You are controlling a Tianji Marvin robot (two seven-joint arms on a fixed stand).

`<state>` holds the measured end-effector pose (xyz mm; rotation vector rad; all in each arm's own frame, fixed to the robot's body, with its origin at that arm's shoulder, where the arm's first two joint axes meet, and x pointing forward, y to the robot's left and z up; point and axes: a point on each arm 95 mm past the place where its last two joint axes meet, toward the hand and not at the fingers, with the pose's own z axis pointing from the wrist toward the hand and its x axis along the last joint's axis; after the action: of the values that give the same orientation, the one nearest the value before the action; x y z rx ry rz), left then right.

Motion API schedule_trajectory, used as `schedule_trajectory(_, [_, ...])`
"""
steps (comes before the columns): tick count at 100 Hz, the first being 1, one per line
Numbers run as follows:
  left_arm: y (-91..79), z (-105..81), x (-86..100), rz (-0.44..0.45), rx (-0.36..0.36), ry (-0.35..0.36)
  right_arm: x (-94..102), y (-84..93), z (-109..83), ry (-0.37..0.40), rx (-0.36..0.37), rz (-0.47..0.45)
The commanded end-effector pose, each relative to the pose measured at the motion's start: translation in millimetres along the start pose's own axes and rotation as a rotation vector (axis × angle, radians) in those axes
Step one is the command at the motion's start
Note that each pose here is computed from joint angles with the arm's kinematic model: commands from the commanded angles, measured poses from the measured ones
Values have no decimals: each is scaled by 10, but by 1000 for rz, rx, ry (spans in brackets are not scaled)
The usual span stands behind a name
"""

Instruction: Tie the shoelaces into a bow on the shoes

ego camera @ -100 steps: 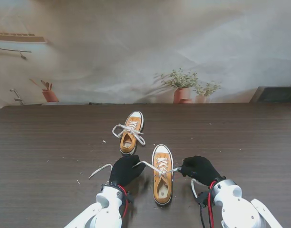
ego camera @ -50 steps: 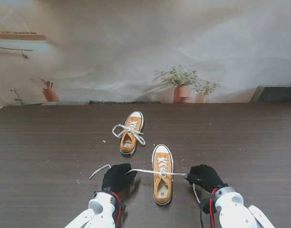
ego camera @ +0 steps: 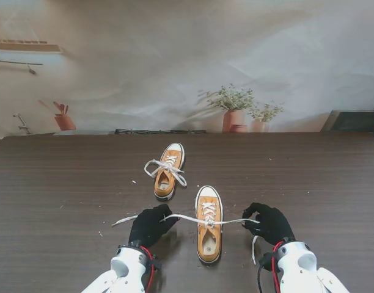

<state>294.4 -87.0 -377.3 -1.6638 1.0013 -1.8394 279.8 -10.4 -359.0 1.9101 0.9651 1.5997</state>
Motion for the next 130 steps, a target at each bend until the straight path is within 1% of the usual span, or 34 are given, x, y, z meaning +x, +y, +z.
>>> schedule_trajectory(1, [-22,-14,61,-7,6,31,66,-3,-1,32,-7,20])
schedule_trajectory(10, [-36,-27,101,-28,17,56,100,3,9,88,-26,53])
schedule_trajectory(17, [-42,-33,115,-33,26,67,132,14,3,125,-23,88])
schedule_trajectory(23, [-42,-33,124,-46,40,75,158,30,-6,146,-23,94])
schedule_trajectory(31, [-43,-32,128,-54,48,79,199,63,-26,172,-7,75])
schedule_trajectory(39, [-41,-27,132,-62,51,85,235,95,-41,195,27,37])
schedule_trajectory(50, [-36,-24,141,-64,45,96,263,117,-31,235,57,-39])
schedule_trajectory(59, [-27,-20,146,-65,45,104,262,121,-13,262,95,-126])
schedule_trajectory(65, [-24,-18,146,-66,45,106,246,129,-2,275,131,-207])
schedule_trajectory(71, [-22,-18,147,-69,46,108,227,133,18,301,143,-306])
schedule_trajectory(78, [-20,-17,148,-71,48,108,201,149,27,313,178,-443])
schedule_trajectory(92, [-22,-22,148,-75,47,108,163,148,69,338,190,-692])
schedule_trajectory(102, [-23,-27,146,-77,45,108,151,126,97,352,185,-838])
schedule_trajectory(117, [-29,-36,139,-79,47,109,148,46,121,350,153,-962])
schedule_trajectory(130, [-46,-44,135,-82,40,118,123,-44,137,338,115,-966])
